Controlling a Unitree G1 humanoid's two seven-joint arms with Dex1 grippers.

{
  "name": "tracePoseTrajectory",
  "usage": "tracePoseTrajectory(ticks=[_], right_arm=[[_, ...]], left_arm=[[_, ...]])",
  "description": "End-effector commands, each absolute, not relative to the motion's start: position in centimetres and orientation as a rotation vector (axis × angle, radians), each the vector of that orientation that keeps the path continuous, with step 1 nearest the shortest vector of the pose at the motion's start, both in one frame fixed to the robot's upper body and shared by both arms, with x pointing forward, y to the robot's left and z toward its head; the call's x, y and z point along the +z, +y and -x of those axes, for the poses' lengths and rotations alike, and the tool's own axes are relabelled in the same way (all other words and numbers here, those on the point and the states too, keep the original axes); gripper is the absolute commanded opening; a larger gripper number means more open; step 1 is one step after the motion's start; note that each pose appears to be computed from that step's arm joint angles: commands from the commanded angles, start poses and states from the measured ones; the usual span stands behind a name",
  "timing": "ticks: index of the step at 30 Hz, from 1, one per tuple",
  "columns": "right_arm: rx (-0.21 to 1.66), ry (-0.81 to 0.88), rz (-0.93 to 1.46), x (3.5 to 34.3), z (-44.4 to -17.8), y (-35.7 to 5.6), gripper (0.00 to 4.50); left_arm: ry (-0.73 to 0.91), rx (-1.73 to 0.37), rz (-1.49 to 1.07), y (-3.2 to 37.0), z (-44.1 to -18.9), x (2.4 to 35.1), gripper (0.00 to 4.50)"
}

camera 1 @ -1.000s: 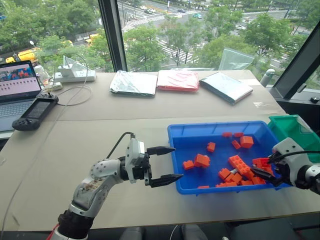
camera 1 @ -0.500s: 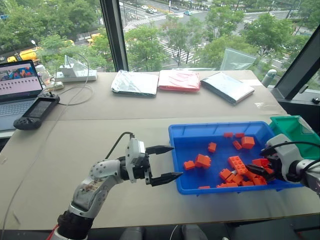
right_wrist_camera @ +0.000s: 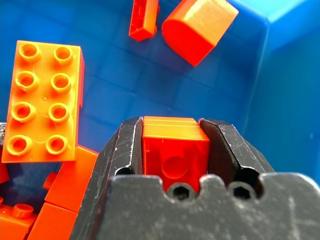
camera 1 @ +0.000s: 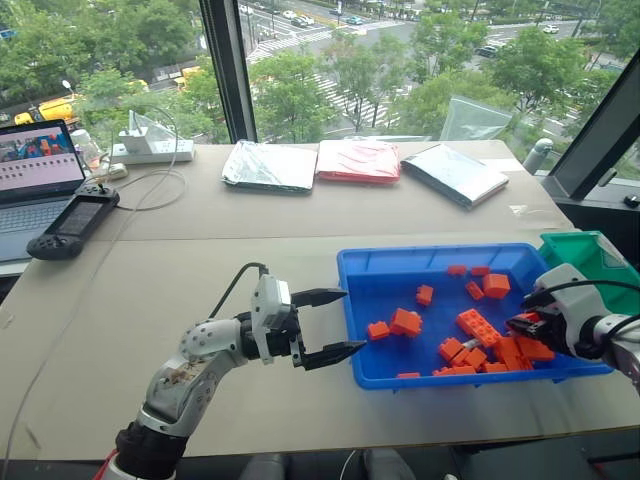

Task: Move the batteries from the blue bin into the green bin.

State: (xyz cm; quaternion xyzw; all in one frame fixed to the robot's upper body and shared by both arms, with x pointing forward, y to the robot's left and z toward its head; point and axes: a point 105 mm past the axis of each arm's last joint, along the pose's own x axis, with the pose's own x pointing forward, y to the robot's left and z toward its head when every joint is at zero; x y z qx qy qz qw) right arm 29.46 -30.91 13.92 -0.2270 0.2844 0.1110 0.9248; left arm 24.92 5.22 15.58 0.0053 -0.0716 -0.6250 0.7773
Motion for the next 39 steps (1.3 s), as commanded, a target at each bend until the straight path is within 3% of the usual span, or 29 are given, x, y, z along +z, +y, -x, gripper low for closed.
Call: tracePoseTrajectory(ticks=[1,8,10,16,22,28,39], right_arm=[[0.181,0.393,0.482,19.0,-31.2,-30.9,1.49],[0.115,0.371,0.509,18.6,-33.4,-31.2,1.49],[0.104,0.352,0.524,18.3,-33.9,-31.3,2.50],[0.104,0.317,0.553,19.1,-33.9,-31.5,4.37],[0.249,0.401,0.535,19.6,-31.5,-30.6,4.44],[0.348,0.613,0.497,17.3,-27.7,-30.5,4.44],[0.308,0.698,0.490,14.8,-27.8,-30.8,4.44]], left_arm=[[-0.197,-1.364,-0.037,5.0,-24.5,16.3,4.50],[-0.196,-1.359,-0.044,5.0,-24.5,16.2,4.50],[-0.196,-1.354,-0.044,4.9,-24.5,16.2,4.50],[-0.197,-1.347,-0.046,5.0,-24.5,16.2,4.50],[-0.197,-1.339,-0.043,5.0,-24.5,16.2,4.50],[-0.200,-1.336,-0.035,4.9,-24.5,16.1,4.50],[-0.205,-1.331,-0.028,4.7,-24.5,16.2,4.50]])
